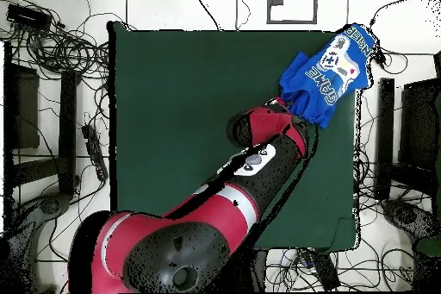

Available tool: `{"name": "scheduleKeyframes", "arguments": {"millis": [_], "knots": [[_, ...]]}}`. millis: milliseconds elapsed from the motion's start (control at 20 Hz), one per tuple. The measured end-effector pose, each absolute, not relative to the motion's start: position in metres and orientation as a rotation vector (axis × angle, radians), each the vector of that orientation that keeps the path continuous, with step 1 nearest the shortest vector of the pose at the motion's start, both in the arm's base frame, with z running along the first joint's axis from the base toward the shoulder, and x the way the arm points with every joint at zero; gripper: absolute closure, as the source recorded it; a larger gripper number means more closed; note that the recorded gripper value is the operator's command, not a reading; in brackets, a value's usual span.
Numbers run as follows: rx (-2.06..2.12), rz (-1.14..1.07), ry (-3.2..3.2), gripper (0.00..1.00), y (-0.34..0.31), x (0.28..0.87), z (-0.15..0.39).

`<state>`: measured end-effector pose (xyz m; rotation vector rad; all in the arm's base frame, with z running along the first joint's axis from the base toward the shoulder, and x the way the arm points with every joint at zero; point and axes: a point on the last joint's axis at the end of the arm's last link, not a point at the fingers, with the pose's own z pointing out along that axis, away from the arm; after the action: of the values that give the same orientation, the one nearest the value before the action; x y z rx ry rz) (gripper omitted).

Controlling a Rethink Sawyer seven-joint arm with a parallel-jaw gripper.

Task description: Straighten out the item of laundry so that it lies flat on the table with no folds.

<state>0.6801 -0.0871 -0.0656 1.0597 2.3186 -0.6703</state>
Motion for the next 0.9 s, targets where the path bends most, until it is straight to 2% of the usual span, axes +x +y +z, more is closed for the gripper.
{"name": "scheduleKeyframes", "arguments": {"millis": [900], "knots": [[1.115,-0.566,2.285,0.00,-0.103,0.685,-0.069]]}}
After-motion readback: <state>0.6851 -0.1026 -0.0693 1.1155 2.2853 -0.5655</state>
